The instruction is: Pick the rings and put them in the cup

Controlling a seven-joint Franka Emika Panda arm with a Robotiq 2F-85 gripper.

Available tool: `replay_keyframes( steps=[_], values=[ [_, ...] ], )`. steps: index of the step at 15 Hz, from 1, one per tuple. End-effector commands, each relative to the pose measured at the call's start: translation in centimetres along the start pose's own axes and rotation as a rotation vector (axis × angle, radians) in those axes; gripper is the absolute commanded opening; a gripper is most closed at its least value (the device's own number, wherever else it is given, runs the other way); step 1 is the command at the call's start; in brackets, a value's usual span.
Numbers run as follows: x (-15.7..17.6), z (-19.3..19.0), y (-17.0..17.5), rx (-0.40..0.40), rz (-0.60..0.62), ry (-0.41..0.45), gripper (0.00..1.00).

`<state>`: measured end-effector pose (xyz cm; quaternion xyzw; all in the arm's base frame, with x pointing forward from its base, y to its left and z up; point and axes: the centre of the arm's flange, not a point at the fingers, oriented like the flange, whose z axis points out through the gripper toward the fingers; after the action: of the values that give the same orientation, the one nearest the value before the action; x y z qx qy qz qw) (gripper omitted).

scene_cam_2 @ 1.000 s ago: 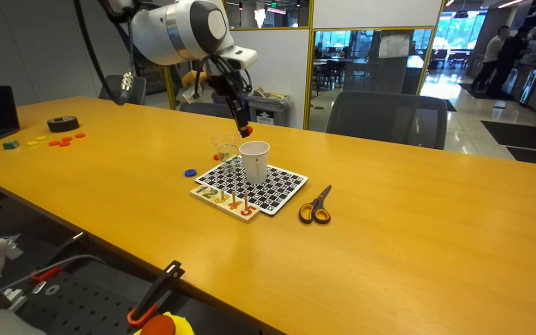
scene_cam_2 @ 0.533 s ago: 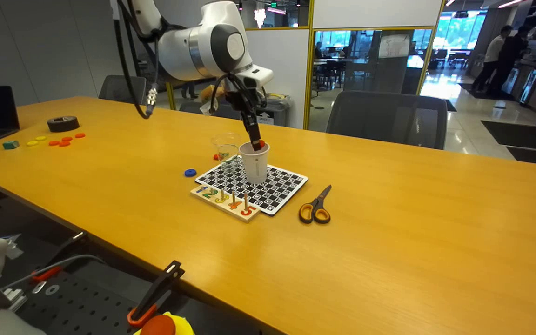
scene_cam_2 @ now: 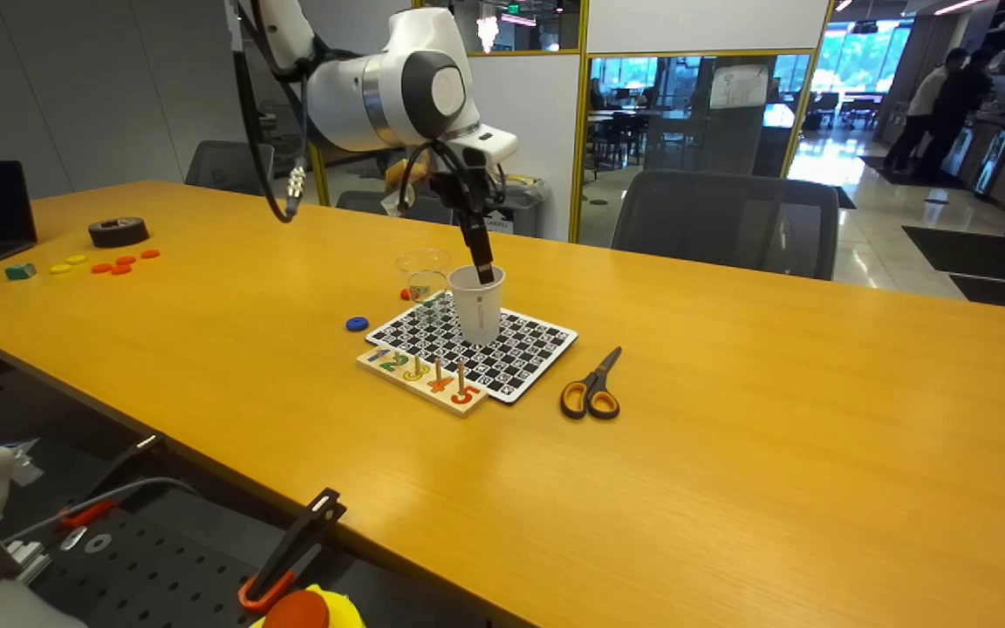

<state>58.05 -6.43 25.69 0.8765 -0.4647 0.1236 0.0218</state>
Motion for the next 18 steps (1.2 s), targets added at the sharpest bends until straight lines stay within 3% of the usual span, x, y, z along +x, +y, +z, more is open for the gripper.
replay_keyframes(
  steps=[1, 4, 6, 12, 18],
  values=[
    [-0.3, -2.9, -1.1, 0.000, -0.014, 0.048, 1.00],
    [-1.4, -5.6, -3.0, 0.024, -0.094, 0.102, 1.00],
    [-2.6, -7.2, -5.4, 0.043, -0.223, 0.105, 1.00],
    [-7.1, -8.8, -15.7, 0.123, -0.544, -0.039, 1.00],
    [-11.5, -3.4, -21.6, 0.174, -0.850, -0.202, 1.00]
  ],
)
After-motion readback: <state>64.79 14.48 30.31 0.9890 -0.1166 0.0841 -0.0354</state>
